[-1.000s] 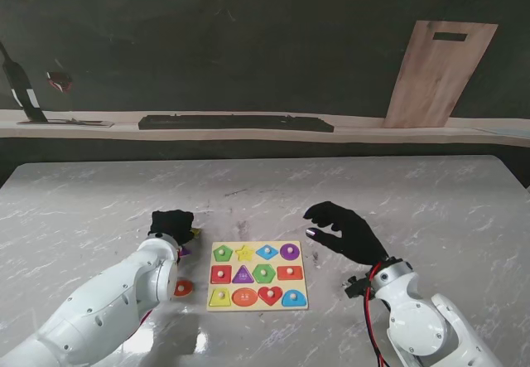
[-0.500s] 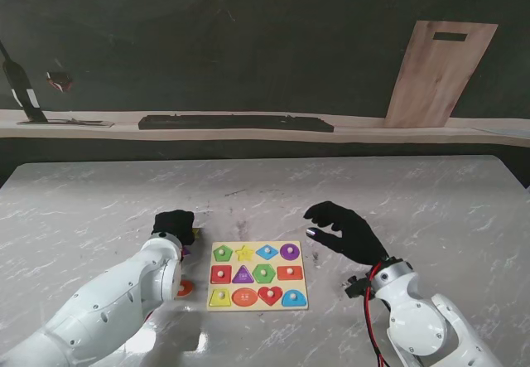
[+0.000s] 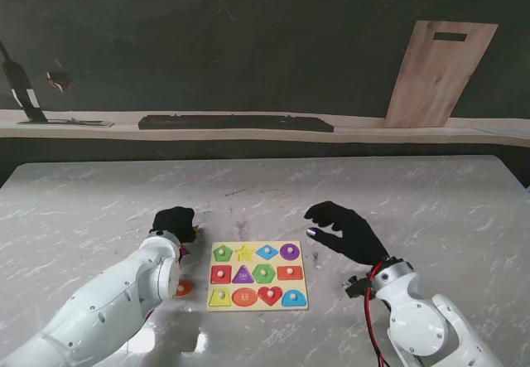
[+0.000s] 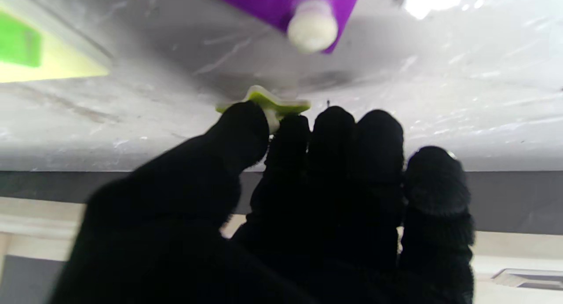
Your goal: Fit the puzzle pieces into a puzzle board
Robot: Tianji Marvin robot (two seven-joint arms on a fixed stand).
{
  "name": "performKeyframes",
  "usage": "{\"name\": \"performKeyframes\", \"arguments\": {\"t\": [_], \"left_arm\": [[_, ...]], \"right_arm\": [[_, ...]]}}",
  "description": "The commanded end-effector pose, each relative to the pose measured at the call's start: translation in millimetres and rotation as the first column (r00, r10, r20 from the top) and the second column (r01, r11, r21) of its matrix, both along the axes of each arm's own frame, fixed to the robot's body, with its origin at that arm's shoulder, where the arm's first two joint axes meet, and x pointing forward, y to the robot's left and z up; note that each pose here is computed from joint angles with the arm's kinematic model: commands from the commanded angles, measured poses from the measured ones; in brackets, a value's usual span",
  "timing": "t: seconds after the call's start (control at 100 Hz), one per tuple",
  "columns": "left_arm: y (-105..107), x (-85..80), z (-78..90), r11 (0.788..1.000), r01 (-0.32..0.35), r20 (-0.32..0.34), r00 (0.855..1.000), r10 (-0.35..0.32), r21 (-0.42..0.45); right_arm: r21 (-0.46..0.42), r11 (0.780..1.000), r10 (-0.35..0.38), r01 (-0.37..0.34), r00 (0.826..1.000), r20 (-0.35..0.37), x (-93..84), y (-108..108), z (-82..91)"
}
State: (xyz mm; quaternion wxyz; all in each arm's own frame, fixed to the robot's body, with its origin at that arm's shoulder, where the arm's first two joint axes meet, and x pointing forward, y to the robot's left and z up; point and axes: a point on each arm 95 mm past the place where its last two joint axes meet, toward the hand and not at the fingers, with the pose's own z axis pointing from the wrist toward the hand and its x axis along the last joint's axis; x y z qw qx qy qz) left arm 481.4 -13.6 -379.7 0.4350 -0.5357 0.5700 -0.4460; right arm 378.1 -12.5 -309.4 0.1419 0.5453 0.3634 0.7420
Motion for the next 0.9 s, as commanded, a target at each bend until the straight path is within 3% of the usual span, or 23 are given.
{"name": "performKeyframes", "arguments": {"t": [0.0,0.36,0.89], "left_arm": [[-5,0.1,9.3,0.999,0.031,0.016,0.999,-0.031,-0.006],[-36,-9.9,29.1,0.980,0.194,-0.001,0.981,-0.194,-0.042],[-86,-29.9,25.5,0.958,0.275,-0.043,0.959,-0.279,-0.079]], "right_arm": [[0.003,1.000,0.005,-0.005,1.000,-0.002,-2.6,2,-1.3],[0.004,1.000,0.009,-0.009,1.000,0.001,-3.5,3,-0.9],[0.009,1.000,0.008,-0.008,1.000,0.005,-4.6,2,0.0]]}}
